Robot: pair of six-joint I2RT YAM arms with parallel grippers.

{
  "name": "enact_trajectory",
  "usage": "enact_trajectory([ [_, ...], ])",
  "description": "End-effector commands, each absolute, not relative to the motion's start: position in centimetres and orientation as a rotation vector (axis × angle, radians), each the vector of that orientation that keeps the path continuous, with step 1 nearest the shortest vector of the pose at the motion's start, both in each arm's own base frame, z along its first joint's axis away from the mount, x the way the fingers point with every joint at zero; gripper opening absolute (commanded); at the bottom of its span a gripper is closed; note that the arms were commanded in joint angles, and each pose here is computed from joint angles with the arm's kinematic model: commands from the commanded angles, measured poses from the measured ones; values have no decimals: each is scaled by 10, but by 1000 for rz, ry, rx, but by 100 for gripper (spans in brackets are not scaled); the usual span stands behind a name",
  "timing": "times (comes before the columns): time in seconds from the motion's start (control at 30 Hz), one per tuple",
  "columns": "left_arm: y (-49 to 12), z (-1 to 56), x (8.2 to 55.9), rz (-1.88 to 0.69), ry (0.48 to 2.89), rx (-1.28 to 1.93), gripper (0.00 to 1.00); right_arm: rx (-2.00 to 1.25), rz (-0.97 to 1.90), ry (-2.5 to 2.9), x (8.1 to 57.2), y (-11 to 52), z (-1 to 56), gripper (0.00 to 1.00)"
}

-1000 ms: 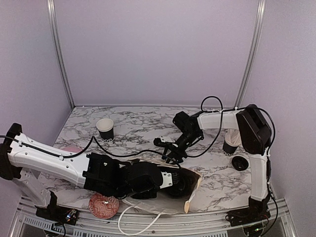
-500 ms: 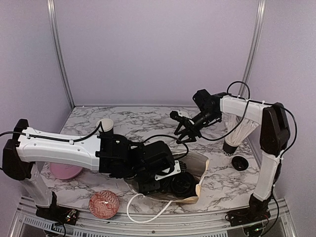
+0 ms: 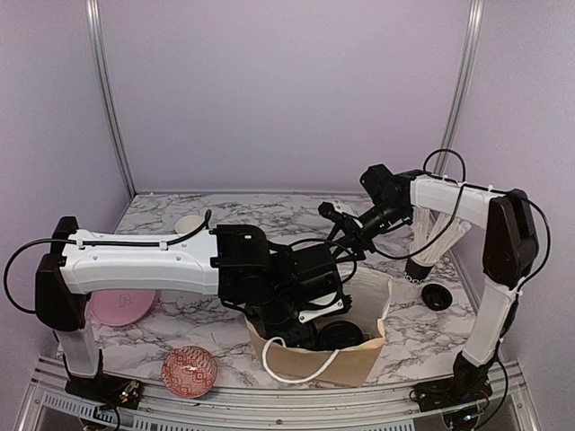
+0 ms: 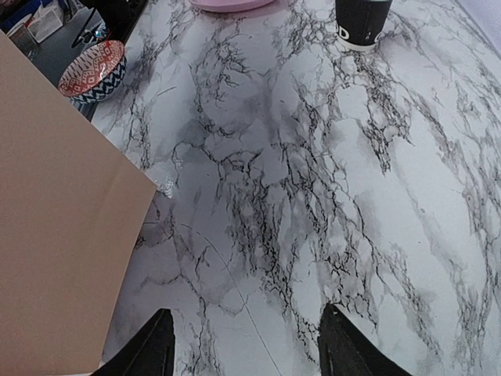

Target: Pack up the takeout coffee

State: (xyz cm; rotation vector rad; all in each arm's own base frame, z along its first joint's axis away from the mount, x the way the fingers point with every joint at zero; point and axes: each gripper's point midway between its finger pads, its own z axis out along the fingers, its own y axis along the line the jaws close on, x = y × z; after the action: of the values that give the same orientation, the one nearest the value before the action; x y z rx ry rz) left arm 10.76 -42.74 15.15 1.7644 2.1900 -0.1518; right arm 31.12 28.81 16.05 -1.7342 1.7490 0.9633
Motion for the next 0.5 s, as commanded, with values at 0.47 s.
enact_trajectory([
  [0.47, -420, 84, 94, -86, 2524, 1840, 58, -1712, 956, 1717, 296, 254, 170, 61],
])
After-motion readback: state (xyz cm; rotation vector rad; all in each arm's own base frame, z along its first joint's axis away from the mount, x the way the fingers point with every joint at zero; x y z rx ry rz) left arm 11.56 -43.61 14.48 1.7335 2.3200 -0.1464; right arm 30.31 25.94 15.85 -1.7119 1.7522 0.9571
